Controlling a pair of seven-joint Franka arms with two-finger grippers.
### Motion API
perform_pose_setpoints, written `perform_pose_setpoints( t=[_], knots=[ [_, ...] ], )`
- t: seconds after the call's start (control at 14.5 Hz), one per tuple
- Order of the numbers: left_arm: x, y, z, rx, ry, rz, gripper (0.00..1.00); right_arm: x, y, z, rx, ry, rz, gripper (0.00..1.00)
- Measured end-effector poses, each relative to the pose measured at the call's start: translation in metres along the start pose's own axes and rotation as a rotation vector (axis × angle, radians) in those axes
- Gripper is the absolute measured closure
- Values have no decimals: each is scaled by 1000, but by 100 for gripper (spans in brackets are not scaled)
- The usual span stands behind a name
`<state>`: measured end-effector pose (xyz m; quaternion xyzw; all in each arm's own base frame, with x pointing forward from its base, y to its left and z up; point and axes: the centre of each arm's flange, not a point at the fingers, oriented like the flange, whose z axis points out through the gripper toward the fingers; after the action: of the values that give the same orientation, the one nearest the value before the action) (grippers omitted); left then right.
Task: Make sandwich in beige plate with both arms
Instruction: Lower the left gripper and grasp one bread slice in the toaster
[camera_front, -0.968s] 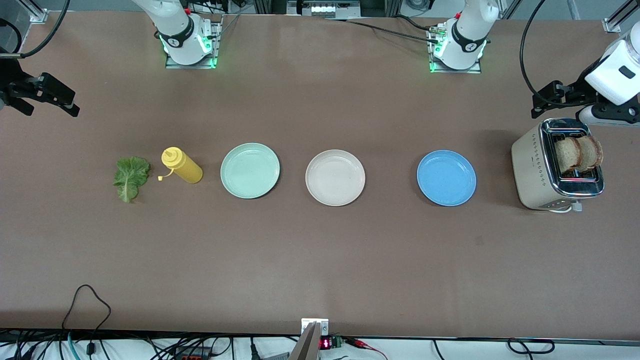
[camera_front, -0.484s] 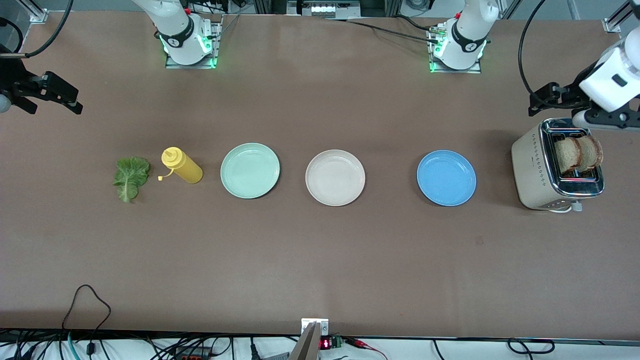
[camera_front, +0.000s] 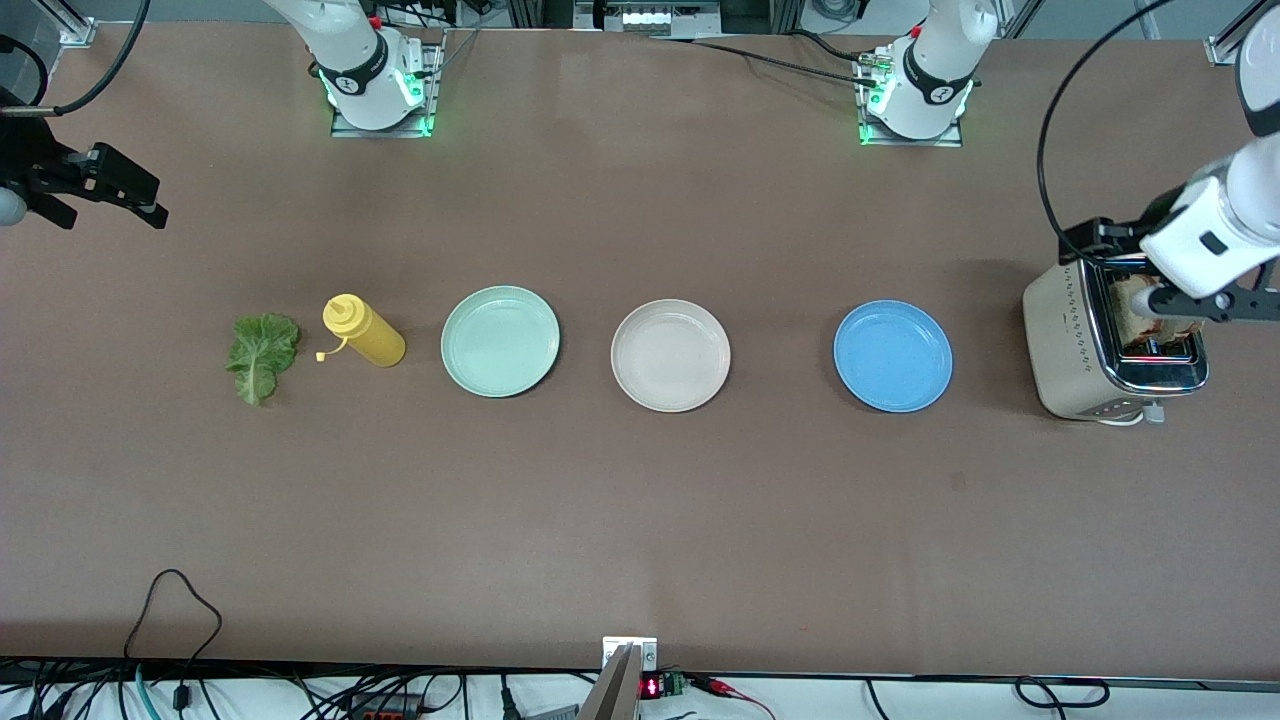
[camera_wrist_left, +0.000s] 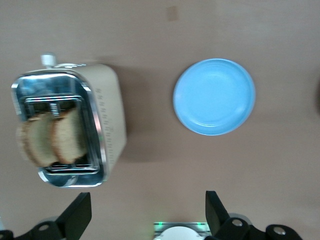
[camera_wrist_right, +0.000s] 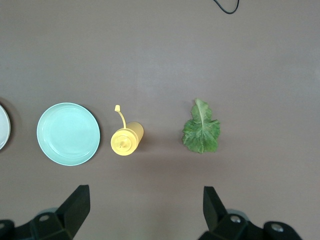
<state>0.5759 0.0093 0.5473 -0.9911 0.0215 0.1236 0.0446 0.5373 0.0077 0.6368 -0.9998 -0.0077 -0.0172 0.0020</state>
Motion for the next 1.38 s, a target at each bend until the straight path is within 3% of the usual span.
perform_pose_setpoints(
  t=[0.21, 0.48, 1.04, 1.38],
  knots=[
    [7, -38, 13, 28, -35, -2, 0, 2, -1, 0, 1, 7, -2, 0],
    [9, -120, 52, -12, -71, 11, 0, 2, 6, 0, 0, 8, 11, 0],
    [15, -142, 149, 17, 112, 90, 0, -2, 8, 0, 1, -9, 14, 0],
    [-2, -145, 184, 18, 145, 95, 3, -2, 9, 1, 4, -14, 16, 0]
  ],
)
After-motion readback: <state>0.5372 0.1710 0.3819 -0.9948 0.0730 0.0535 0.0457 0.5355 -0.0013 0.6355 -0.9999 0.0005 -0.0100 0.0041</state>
